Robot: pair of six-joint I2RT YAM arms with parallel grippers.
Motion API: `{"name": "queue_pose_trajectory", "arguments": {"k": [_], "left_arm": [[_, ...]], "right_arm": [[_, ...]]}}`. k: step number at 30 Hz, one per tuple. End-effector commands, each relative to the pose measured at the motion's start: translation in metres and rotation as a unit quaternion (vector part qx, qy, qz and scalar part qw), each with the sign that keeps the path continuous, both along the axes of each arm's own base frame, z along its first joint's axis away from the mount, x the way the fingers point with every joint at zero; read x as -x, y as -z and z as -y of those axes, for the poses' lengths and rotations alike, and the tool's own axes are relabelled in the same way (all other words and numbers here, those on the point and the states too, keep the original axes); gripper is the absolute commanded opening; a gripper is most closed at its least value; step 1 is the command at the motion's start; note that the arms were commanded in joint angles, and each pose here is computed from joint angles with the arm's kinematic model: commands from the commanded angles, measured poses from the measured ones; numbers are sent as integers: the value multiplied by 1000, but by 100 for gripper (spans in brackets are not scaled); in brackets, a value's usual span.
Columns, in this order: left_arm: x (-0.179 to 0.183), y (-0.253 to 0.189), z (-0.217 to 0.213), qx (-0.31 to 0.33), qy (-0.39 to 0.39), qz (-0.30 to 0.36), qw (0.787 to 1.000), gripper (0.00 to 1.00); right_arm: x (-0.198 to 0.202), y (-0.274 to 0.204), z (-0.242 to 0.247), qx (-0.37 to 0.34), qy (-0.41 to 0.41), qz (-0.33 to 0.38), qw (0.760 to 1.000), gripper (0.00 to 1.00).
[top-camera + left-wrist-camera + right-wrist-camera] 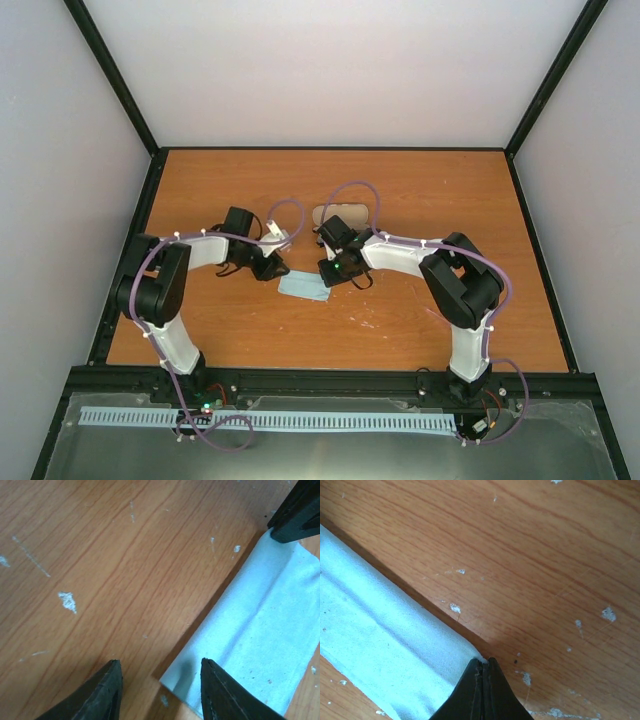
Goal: Organize the sunglasses
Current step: Pick up the glasses cleaning cloth from the center of the board.
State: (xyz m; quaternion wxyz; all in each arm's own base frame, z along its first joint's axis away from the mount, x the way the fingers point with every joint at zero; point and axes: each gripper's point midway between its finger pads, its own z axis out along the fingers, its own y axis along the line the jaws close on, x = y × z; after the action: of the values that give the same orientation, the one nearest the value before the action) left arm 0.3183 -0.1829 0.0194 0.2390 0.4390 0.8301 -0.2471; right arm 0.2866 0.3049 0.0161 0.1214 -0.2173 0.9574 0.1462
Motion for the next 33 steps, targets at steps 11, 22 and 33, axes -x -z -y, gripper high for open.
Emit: {"name": "queue_pose_trajectory", "arguments": {"k": [11, 22, 33], "left_arm": [[32, 20, 1, -29, 33, -36, 998, 16], [31, 8, 9, -5, 30, -41, 999, 0], [2, -27, 22, 26, 17, -8, 999, 1]], "right_arm": [[7, 15, 16, 42, 13, -15, 999, 3], [1, 8, 16, 42, 21, 2, 999, 3], [-18, -18, 19, 40, 40, 56, 997, 3]]}}
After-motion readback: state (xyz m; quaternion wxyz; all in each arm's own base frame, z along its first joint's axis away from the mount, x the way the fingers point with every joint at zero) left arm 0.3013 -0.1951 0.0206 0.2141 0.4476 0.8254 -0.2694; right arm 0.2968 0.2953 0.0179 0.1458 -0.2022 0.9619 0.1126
